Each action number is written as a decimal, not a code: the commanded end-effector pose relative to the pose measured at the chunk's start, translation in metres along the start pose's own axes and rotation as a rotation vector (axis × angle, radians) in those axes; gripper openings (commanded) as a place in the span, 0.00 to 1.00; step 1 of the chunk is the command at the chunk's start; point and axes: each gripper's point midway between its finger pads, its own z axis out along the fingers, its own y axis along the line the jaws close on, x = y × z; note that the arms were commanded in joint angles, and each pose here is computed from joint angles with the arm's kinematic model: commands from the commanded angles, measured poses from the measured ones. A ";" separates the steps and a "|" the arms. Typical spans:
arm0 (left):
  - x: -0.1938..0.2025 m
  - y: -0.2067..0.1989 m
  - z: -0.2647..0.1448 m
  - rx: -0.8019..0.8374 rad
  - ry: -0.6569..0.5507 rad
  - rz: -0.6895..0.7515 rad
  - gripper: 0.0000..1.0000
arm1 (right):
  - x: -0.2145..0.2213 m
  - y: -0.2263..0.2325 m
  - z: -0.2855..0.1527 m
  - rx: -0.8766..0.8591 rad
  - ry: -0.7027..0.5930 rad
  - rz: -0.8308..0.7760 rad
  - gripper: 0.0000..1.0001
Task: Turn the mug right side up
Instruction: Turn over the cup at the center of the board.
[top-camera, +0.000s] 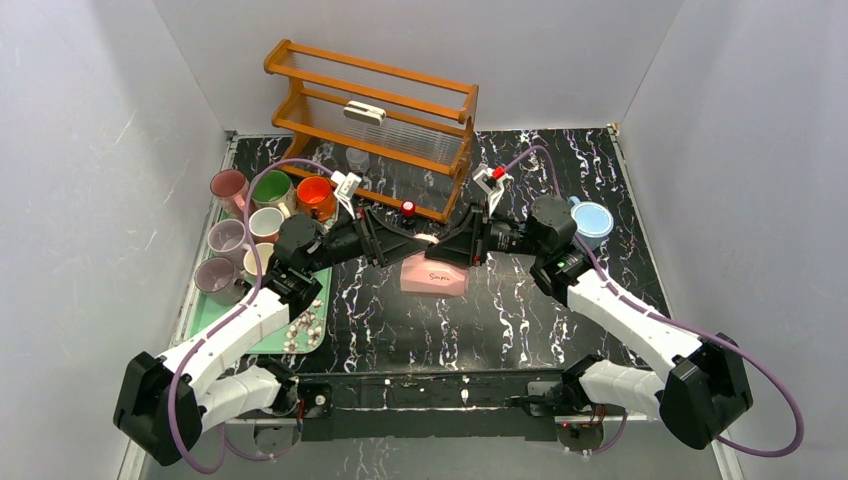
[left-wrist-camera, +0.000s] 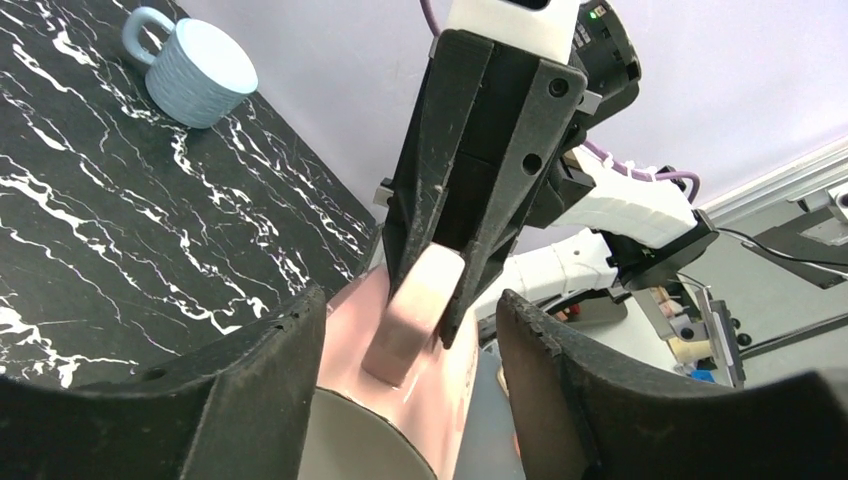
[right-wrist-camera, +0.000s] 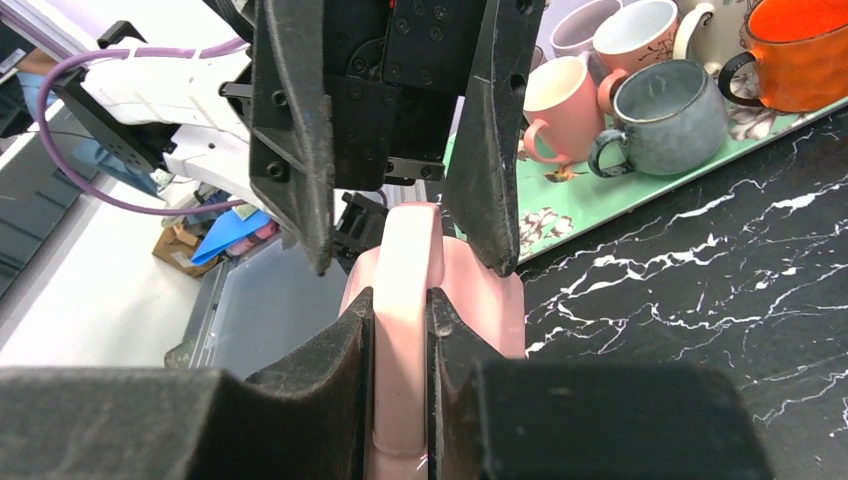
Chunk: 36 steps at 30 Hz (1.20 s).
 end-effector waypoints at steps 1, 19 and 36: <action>-0.015 -0.018 0.004 0.042 -0.049 0.057 0.58 | -0.028 0.034 -0.001 -0.113 -0.101 -0.102 0.01; -0.012 -0.036 0.021 0.109 -0.048 0.042 0.26 | -0.024 0.042 -0.002 -0.177 -0.121 -0.085 0.01; -0.009 -0.029 0.034 0.087 -0.064 0.051 0.00 | -0.027 0.044 -0.006 -0.161 -0.161 -0.021 0.01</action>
